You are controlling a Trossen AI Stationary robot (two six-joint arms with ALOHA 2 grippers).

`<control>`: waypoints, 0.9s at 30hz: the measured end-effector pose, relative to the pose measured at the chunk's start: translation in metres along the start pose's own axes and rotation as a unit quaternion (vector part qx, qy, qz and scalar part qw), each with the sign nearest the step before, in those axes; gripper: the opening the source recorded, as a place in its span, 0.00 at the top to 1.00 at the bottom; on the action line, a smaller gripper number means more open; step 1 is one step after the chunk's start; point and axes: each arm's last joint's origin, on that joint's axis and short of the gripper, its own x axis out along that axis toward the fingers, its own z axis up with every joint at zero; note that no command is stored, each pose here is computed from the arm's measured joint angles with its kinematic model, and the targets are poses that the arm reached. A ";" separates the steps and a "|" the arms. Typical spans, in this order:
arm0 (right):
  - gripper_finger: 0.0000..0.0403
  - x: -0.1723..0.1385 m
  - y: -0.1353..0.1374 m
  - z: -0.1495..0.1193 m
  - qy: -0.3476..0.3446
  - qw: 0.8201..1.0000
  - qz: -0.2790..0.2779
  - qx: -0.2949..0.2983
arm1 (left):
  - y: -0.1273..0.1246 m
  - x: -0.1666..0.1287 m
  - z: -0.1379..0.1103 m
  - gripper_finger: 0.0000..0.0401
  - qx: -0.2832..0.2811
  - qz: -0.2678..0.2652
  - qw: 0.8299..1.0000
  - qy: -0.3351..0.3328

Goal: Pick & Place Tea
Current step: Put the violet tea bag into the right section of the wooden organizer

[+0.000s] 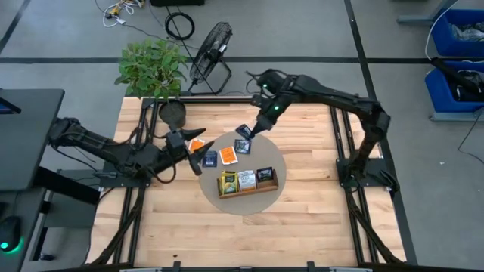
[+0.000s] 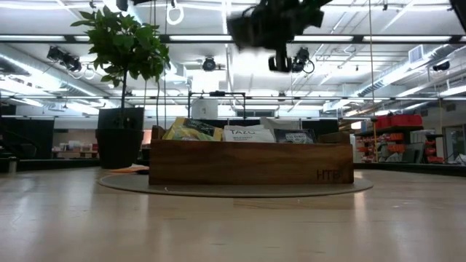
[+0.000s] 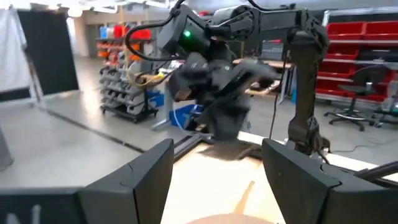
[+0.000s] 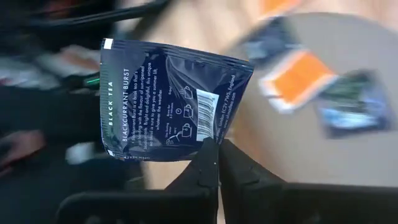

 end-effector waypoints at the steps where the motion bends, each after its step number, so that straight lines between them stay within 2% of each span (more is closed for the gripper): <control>1: 1.00 -0.004 0.006 -0.002 0.002 1.000 0.030 -0.008 | 0.001 0.002 0.002 0.38 0.005 -0.005 1.000 -0.006; 5: 1.00 -0.013 0.021 -0.004 0.015 0.991 0.133 -0.023 | 0.009 0.013 0.010 0.38 0.054 -0.047 0.996 -0.046; 10: 1.00 -0.008 0.032 -0.002 0.022 0.981 0.186 -0.043 | 0.020 0.035 0.021 0.38 0.101 -0.109 0.987 -0.064; 19: 1.00 -0.004 0.039 -0.002 0.031 0.975 0.214 -0.050 | 0.015 0.081 0.042 0.38 0.126 -0.245 0.961 -0.036; 27: 1.00 -0.004 0.041 0.001 0.024 0.973 0.222 -0.053 | 0.004 0.100 0.039 0.38 0.138 -0.284 0.948 -0.029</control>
